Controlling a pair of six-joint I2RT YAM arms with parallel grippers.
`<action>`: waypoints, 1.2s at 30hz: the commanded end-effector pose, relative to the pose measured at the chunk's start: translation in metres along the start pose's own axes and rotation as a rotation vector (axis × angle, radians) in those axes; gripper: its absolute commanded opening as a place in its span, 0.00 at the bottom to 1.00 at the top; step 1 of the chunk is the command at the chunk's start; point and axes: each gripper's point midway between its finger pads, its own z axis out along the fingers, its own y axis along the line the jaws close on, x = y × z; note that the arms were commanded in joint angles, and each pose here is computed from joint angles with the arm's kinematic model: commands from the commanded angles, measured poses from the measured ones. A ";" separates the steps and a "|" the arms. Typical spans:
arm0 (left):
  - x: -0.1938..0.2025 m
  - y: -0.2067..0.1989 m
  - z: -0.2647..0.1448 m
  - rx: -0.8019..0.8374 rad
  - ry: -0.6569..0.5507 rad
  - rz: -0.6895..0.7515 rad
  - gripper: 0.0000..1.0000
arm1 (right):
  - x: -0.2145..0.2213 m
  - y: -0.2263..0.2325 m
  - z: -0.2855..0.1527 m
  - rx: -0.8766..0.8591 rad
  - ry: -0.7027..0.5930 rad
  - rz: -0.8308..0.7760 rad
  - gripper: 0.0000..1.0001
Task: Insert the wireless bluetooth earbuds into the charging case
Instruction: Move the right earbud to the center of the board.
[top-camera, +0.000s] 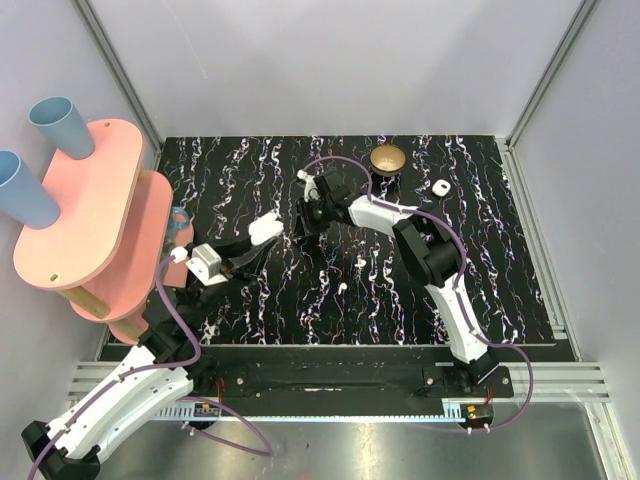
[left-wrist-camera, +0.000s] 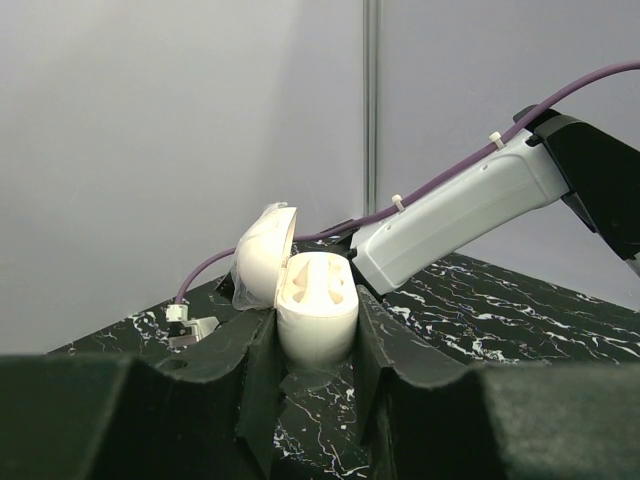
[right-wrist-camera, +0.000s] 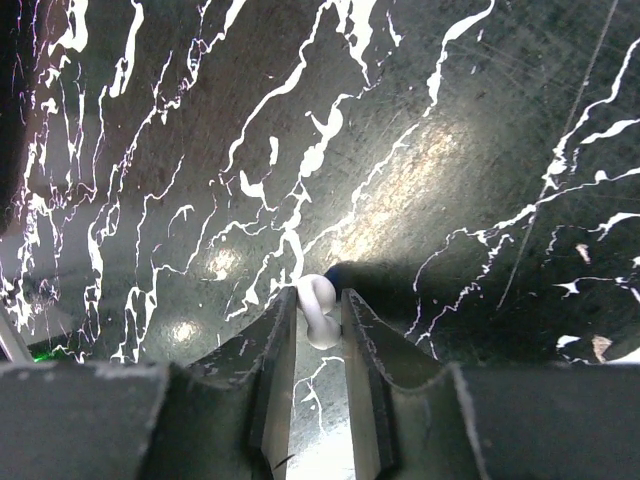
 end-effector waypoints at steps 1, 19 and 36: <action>-0.021 0.007 0.001 -0.034 -0.063 0.008 0.02 | 0.048 -0.017 0.004 0.084 0.133 0.028 0.29; -0.024 0.010 0.001 -0.051 -0.067 0.012 0.04 | 0.036 0.004 -0.026 0.051 0.012 0.046 0.17; -0.021 0.010 0.001 -0.054 -0.065 0.003 0.05 | 0.066 0.000 -0.038 0.046 -0.055 0.066 0.34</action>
